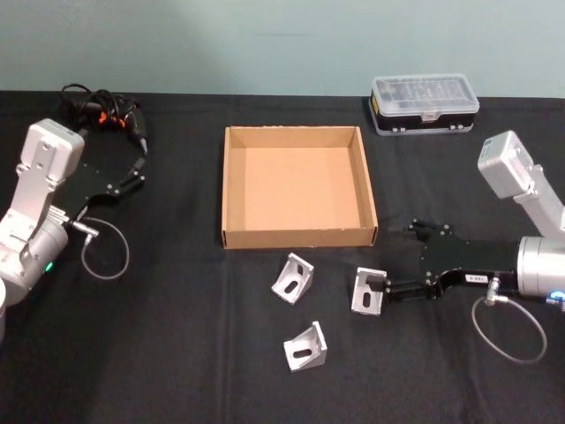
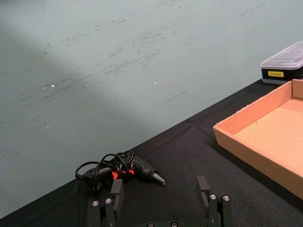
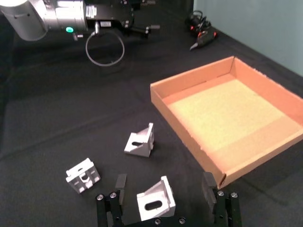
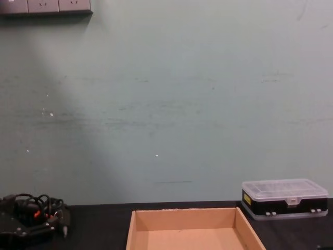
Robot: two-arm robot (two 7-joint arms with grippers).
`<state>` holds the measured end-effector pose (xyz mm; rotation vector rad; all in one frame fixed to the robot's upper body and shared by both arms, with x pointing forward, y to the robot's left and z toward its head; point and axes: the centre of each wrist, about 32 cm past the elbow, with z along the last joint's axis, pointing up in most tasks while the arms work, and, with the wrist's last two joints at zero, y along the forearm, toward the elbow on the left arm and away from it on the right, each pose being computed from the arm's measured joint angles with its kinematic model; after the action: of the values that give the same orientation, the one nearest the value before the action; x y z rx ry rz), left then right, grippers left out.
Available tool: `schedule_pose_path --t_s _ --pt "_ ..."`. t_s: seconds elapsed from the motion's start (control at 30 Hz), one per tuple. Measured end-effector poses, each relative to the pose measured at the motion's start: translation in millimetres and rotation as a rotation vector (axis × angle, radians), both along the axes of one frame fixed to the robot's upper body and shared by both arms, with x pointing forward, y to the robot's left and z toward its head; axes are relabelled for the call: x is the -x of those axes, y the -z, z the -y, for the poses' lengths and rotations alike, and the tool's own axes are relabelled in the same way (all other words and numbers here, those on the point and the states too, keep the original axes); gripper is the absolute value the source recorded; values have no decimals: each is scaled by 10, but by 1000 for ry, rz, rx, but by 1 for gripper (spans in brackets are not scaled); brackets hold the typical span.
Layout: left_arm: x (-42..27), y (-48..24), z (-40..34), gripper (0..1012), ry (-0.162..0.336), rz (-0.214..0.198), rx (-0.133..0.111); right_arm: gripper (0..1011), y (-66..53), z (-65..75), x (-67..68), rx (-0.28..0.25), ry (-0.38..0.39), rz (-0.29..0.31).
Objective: Use one hand to pick up the angle iron from the table and place it into the box.
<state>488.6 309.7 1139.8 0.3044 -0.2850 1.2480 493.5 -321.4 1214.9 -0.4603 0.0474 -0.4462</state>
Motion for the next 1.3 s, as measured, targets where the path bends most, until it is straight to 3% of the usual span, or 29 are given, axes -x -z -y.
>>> schedule_pose_path --t_s 0.53,1.3 --pt "0 0 0 1000 0 0 0 1003 170 -44 -75 37 -11 -31" --pt "0 0 0 1000 0 0 0 981 268 -135 -137 50 -28 -50"
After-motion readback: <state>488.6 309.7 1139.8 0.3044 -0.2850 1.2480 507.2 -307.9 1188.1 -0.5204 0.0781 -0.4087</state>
